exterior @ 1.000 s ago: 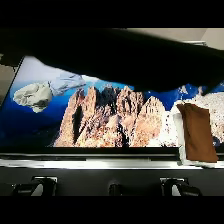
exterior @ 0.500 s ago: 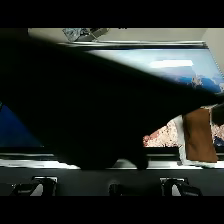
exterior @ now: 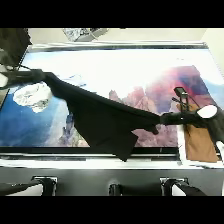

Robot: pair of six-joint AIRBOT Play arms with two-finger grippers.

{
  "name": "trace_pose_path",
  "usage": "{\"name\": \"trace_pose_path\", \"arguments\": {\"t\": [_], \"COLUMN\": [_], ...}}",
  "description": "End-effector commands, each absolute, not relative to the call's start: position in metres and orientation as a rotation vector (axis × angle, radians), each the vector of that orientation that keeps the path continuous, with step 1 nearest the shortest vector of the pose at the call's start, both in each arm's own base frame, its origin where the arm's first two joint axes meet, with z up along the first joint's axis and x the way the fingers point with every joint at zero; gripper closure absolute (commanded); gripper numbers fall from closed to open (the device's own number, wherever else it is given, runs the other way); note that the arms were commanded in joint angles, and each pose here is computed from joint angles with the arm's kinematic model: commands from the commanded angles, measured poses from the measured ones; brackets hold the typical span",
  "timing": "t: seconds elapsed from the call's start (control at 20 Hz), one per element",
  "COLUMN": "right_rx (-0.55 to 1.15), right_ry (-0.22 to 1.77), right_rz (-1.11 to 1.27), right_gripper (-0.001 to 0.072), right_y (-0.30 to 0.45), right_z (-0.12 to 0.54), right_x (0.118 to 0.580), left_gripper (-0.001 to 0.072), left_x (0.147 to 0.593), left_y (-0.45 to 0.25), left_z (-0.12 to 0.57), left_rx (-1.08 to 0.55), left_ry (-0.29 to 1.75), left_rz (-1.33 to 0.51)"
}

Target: Fold the shirts.

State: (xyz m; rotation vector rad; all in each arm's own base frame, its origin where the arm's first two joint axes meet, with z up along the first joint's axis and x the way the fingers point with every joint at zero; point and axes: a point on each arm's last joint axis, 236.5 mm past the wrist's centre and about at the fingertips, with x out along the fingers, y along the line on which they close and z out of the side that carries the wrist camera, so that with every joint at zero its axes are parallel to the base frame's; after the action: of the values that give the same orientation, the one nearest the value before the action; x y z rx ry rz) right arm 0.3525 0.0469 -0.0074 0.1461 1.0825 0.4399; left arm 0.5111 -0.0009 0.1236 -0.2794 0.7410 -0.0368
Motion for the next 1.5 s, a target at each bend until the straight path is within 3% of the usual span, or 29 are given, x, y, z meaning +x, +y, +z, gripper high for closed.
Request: {"name": "trace_pose_path", "arguments": {"t": [0.0, 0.1, 0.15, 0.2, 0.25, 0.35, 0.5, 0.7, 0.75, 0.8, 0.9, 1.05, 1.25, 1.4, 1.45], "right_rx": [0.341, 0.378, 0.369, 0.319, 0.251, 0.111, -0.068, 0.027, 0.069, 0.120, 0.192, 0.202, 0.215, 0.251, 0.249], "right_ry": [1.039, 1.057, 1.046, 1.017, 0.985, 0.968, 1.075, 1.342, 1.351, 1.341, 1.333, 1.355, 1.373, 1.353, 1.346], "right_rz": [0.382, 0.381, 0.382, 0.414, 0.477, 0.532, 0.375, 0.322, 0.357, 0.394, 0.433, 0.453, 0.453, 0.494, 0.508], "right_gripper": [0.0665, 0.0648, 0.0512, 0.0302, 0.0220, 0.0136, 0.0108, 0.0111, 0.0111, 0.0111, 0.0111, 0.0106, 0.0089, 0.0088, 0.0088], "right_y": [0.050, 0.051, 0.049, 0.048, 0.048, 0.028, -0.048, -0.068, -0.056, -0.043, -0.026, -0.021, -0.019, -0.007, -0.002], "right_z": [-0.061, -0.072, -0.068, -0.055, -0.034, 0.016, 0.050, 0.013, 0.004, -0.001, -0.007, -0.016, -0.032, -0.044, -0.047], "right_x": [0.407, 0.414, 0.418, 0.424, 0.427, 0.424, 0.392, 0.326, 0.321, 0.320, 0.317, 0.309, 0.302, 0.302, 0.305], "left_gripper": [0.0677, 0.0652, 0.0474, 0.0151, 0.0004, 0.0016, 0.0028, 0.0033, 0.0047, 0.0125, 0.0136, 0.0134, 0.0137, 0.0185, 0.0305], "left_x": [0.544, 0.541, 0.539, 0.534, 0.527, 0.502, 0.450, 0.348, 0.322, 0.295, 0.259, 0.233, 0.234, 0.229, 0.227], "left_y": [-0.032, -0.053, -0.061, -0.067, -0.071, -0.067, -0.058, -0.100, -0.119, -0.138, -0.171, -0.209, -0.240, -0.254, -0.257], "left_z": [0.041, 0.021, 0.019, 0.021, 0.028, 0.050, 0.063, 0.002, -0.015, -0.034, -0.064, -0.089, -0.096, -0.106, -0.110], "left_rx": [-0.453, -0.488, -0.484, -0.479, -0.470, -0.413, -0.400, -0.421, -0.438, -0.452, -0.507, -0.541, -0.569, -0.596, -0.592], "left_ry": [0.868, 0.925, 0.940, 0.958, 0.991, 1.076, 1.216, 1.467, 1.513, 1.555, 1.613, 1.627, 1.590, 1.613, 1.624], "left_rz": [-0.087, -0.119, -0.133, -0.150, -0.172, -0.236, -0.261, -0.338, -0.374, -0.407, -0.437, -0.459, -0.477, -0.469, -0.462]}}
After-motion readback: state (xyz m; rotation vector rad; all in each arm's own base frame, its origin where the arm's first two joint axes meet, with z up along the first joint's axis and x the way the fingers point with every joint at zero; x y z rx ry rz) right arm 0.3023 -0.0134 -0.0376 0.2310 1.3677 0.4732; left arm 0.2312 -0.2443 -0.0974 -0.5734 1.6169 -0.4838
